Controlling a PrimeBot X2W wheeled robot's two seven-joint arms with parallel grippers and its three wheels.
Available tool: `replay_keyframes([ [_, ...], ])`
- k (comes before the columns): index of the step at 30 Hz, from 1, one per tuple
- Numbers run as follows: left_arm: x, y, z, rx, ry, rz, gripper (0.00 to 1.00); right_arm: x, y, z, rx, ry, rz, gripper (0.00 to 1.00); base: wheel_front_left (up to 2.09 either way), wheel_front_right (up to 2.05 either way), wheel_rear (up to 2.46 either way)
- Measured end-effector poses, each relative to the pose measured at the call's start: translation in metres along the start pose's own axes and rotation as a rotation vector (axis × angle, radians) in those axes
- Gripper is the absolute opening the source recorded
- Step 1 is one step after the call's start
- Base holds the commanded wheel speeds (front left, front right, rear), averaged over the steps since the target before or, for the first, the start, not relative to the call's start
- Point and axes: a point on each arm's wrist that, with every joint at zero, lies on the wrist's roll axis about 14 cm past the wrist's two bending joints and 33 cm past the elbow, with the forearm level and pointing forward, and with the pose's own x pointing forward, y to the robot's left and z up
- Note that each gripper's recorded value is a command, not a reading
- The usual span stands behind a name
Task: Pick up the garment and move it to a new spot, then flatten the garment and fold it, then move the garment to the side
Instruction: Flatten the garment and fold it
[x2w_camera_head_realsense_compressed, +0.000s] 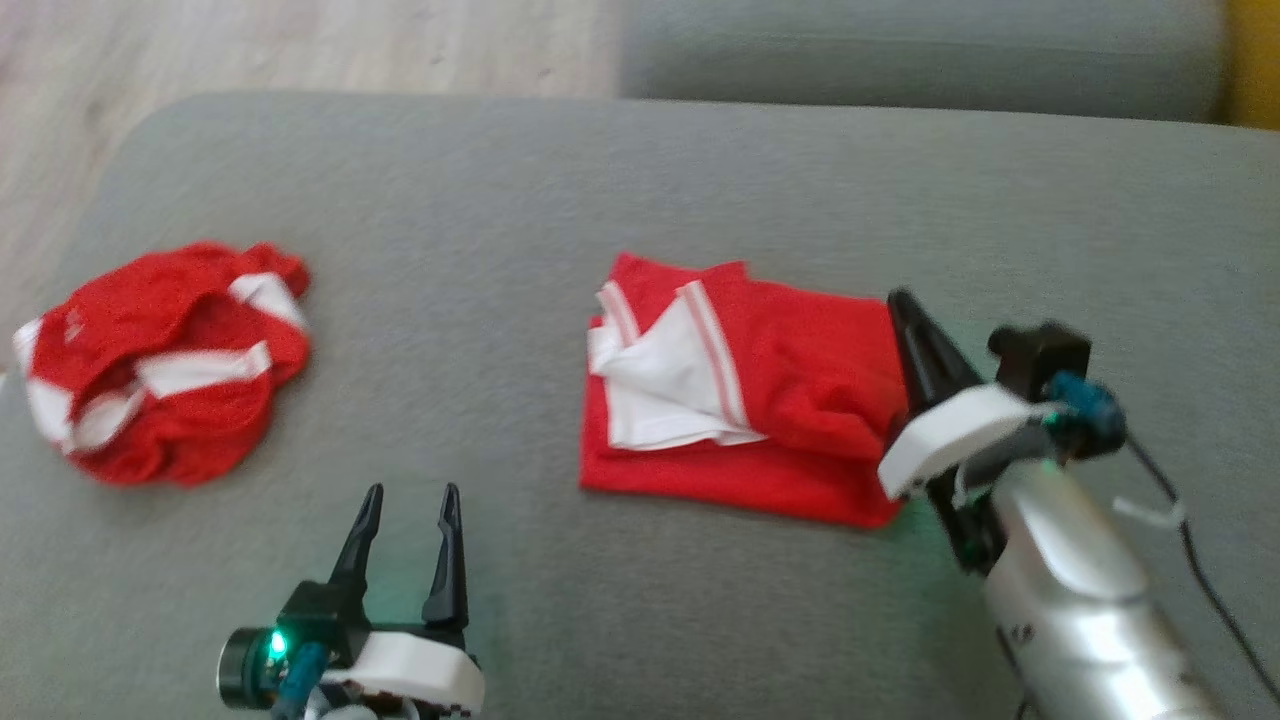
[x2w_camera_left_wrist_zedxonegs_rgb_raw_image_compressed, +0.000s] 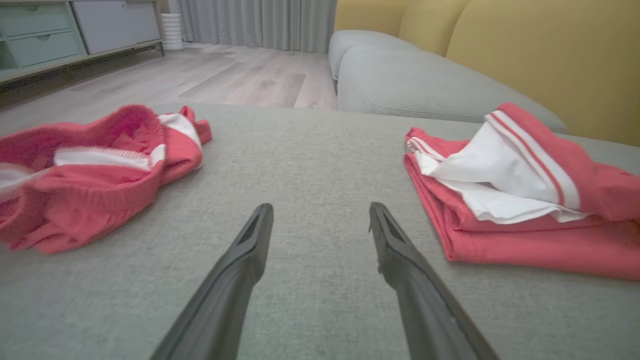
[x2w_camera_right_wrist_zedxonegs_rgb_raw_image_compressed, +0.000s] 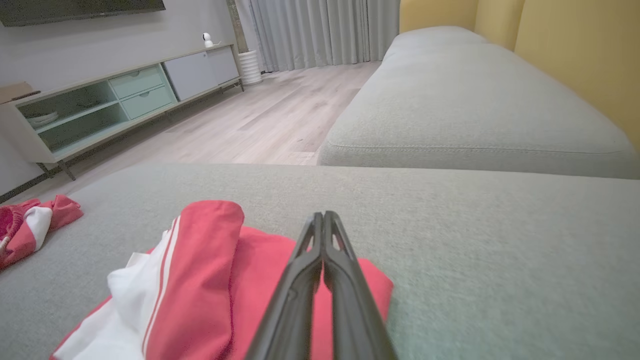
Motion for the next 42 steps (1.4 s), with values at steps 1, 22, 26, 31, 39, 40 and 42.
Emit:
replay_keyframes([
  [1, -0.001, 0.004, 0.0, -0.005, 0.002, 0.015, 1.0, 0.006, 0.001, -0.001, -0.009, 0.012, 0.01, 0.0, 0.0, 0.0, 0.0],
  [22, -0.008, 0.039, -0.008, -0.035, 0.032, 0.146, 1.0, 0.05, 0.045, -0.07, -0.206, 0.24, 0.264, 0.0, 0.0, 0.0, 0.0],
  [26, -0.008, 0.038, -0.004, -0.036, 0.02, 0.142, 1.0, 0.044, 0.071, -0.062, -0.228, 0.204, 0.352, 0.0, 0.0, 0.0, 0.0],
  [31, -0.01, 0.036, 0.003, -0.038, -0.005, 0.135, 1.0, 0.014, 0.115, -0.075, -0.249, 0.228, 0.513, 0.0, 0.0, 0.0, 0.0],
  [39, -0.015, 0.036, 0.008, -0.042, -0.027, 0.132, 1.0, -0.03, 0.168, -0.08, -0.103, 0.303, 0.684, 0.0, 0.0, 0.0, 0.0],
  [40, -0.016, 0.037, 0.008, -0.042, -0.026, 0.135, 1.0, -0.03, 0.167, -0.077, -0.081, 0.297, 0.679, 0.0, 0.0, 0.0, 0.0],
  [42, -0.018, 0.038, 0.006, -0.039, -0.022, 0.139, 1.0, -0.027, 0.159, -0.068, -0.053, 0.277, 0.649, 0.0, 0.0, 0.0, 0.0],
])
